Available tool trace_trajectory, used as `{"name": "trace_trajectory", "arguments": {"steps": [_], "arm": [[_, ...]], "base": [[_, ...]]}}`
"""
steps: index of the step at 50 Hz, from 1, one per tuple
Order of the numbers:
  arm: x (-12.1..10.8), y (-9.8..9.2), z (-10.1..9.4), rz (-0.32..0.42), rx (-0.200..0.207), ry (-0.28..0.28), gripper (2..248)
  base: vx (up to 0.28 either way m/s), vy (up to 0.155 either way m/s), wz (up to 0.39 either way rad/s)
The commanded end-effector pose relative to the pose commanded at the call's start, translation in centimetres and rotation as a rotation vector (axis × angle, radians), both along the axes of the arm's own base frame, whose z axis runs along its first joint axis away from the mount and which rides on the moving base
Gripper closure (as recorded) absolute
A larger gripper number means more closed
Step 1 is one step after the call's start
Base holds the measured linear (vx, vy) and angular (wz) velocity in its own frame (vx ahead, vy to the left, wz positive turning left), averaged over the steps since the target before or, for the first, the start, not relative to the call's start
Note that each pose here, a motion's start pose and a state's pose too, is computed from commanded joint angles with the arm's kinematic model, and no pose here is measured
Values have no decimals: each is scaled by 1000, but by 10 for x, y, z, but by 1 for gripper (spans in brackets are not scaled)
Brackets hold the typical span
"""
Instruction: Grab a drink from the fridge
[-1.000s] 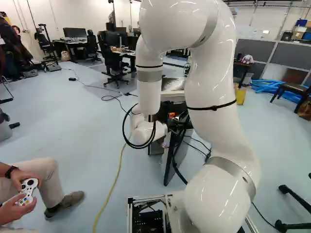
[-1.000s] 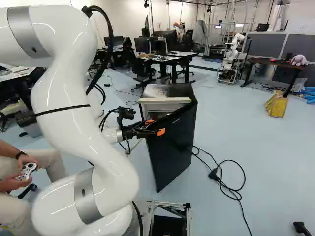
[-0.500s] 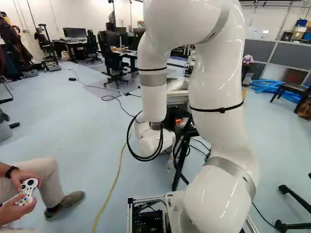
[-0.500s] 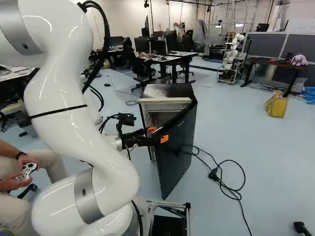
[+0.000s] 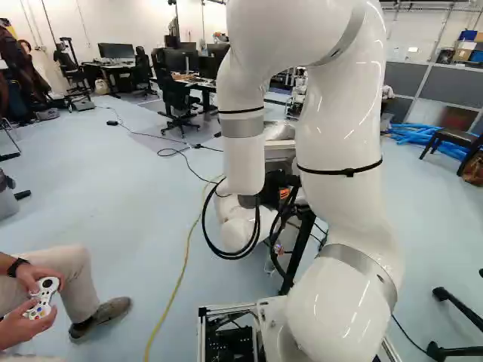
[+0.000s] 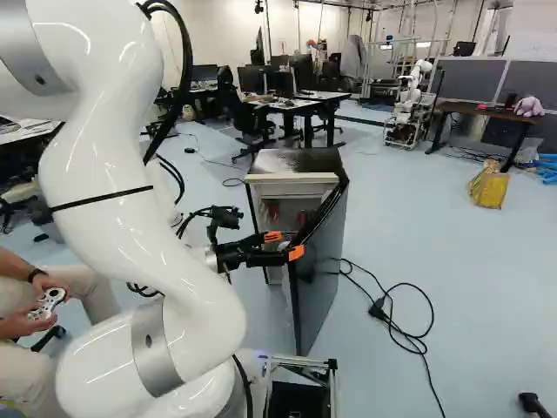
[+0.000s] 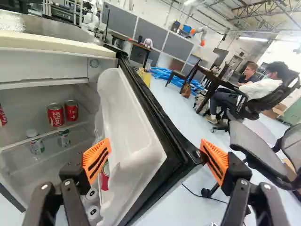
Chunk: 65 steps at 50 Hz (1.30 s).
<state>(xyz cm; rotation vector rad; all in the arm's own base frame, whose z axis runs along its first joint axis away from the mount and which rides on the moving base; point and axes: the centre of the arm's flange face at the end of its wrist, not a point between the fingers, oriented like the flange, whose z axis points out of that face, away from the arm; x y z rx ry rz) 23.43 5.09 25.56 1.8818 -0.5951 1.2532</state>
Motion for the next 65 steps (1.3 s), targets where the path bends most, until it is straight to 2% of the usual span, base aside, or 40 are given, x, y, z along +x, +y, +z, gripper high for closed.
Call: {"name": "trace_trajectory", "arguments": {"steps": [11, 37, 65], "arm": [[-1, -1, 0, -19, -3, -2, 3], [-9, -6, 2, -117, -21, -14, 3], [-16, -10, 8, -218, -82, -50, 3]], "base": [[0, 0, 0], [0, 0, 0], [0, 0, 0]]}}
